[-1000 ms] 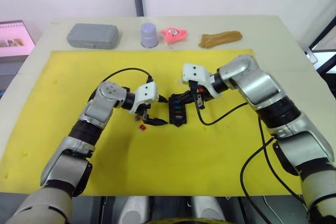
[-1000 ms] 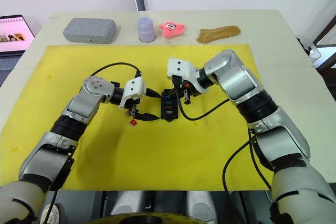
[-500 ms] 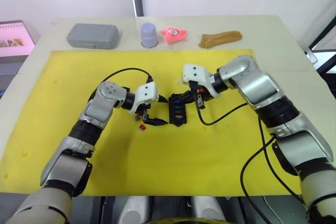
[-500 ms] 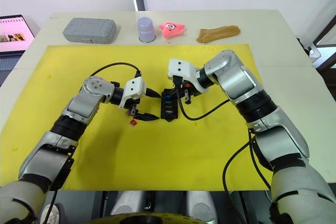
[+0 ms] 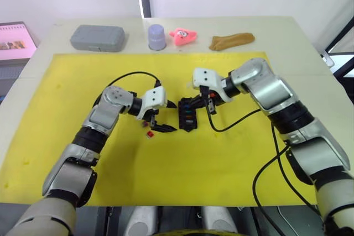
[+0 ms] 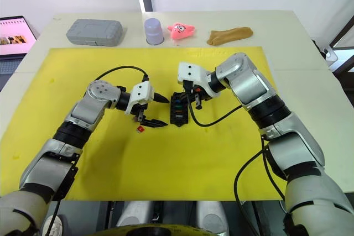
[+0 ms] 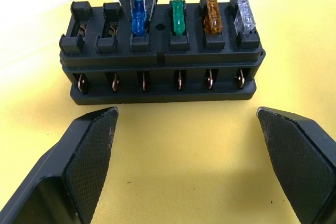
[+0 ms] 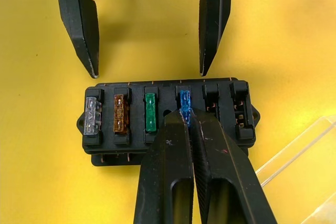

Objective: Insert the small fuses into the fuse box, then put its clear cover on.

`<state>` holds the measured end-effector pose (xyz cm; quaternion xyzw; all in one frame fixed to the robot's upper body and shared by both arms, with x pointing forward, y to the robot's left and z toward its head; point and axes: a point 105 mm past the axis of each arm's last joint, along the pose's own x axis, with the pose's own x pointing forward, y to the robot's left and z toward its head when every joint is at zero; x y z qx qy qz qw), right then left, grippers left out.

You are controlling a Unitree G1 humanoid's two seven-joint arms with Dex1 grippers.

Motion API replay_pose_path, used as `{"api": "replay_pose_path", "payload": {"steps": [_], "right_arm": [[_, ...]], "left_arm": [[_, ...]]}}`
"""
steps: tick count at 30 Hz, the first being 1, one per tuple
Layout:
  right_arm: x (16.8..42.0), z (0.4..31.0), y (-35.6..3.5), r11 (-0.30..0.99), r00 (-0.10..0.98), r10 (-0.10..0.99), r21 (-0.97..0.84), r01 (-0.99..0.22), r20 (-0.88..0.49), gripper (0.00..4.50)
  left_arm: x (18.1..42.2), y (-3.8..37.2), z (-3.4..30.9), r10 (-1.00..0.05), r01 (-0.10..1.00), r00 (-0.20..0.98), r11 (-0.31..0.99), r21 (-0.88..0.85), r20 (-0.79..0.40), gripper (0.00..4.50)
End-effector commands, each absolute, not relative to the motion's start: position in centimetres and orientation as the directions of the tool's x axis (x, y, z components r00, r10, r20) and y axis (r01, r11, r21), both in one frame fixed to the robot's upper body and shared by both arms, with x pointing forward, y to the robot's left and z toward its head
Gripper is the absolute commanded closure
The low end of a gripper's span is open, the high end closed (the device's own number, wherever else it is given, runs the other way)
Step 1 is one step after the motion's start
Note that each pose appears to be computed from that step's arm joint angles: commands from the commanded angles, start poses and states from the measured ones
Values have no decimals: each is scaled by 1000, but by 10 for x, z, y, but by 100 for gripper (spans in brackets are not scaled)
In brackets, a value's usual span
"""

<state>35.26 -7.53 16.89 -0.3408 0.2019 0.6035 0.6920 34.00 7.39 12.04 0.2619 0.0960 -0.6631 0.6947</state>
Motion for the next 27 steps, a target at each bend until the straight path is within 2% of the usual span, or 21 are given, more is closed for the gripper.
{"api": "replay_pose_path", "payload": {"steps": [1, 16, 19, 21, 27], "right_arm": [[356, 165, -78, 49, 208, 677, -239, -970, -706, 450], [351, 166, -74, 51, 184, 689, -206, -977, -701, 450], [351, 168, -74, 53, 188, 690, -211, -976, -698, 352], [351, 173, -73, 55, 193, 699, -217, -975, -689, 260], [351, 190, -70, 60, 219, 718, -255, -965, -661, 260]], "left_arm": [[341, 73, 132, -876, 960, 111, -26, 277, -469, 6], [342, 74, 132, -877, 959, 118, -20, 282, -465, 6], [343, 74, 133, -877, 958, 124, -15, 285, -464, 0], [344, 74, 133, -877, 958, 127, -13, 287, -463, 0], [345, 76, 133, -876, 957, 132, -9, 290, -463, 0]]}}
